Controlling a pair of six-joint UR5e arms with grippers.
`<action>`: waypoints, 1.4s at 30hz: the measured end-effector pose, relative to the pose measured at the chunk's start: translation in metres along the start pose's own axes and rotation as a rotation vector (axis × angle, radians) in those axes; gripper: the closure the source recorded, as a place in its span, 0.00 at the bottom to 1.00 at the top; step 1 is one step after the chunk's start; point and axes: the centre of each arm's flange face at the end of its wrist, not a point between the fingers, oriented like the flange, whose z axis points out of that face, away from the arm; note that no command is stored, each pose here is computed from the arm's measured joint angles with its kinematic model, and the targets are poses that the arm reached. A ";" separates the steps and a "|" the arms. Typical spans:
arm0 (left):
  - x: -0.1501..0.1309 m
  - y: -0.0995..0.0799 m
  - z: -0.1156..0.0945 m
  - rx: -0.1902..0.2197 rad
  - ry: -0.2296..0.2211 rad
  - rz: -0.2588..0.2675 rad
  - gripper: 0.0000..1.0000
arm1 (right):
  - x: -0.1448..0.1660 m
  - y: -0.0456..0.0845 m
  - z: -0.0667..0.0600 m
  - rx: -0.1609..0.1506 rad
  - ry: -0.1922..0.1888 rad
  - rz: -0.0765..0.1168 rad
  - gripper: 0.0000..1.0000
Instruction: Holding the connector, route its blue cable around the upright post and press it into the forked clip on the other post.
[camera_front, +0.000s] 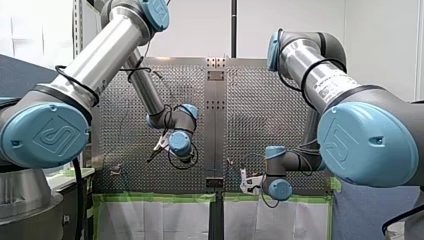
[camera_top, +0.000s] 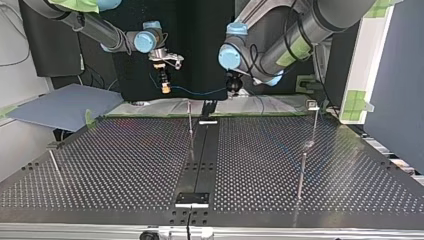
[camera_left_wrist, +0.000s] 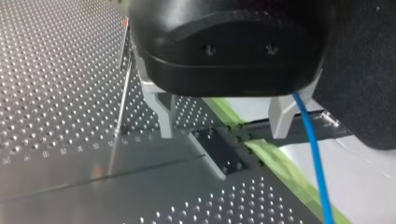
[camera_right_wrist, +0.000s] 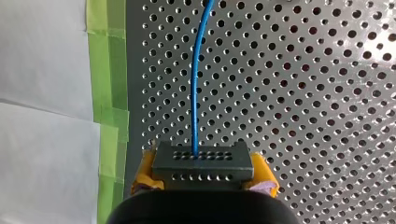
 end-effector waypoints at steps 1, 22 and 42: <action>0.000 -0.002 -0.001 0.003 -0.001 0.001 0.00 | 0.000 0.000 0.000 0.000 0.000 0.000 1.00; 0.008 -0.037 -0.006 -0.016 -0.049 -0.014 0.00 | 0.000 0.000 0.000 0.000 0.001 -0.003 1.00; -0.002 -0.050 -0.010 -0.005 -0.088 -0.069 0.00 | 0.001 -0.001 0.001 0.004 0.005 -0.007 1.00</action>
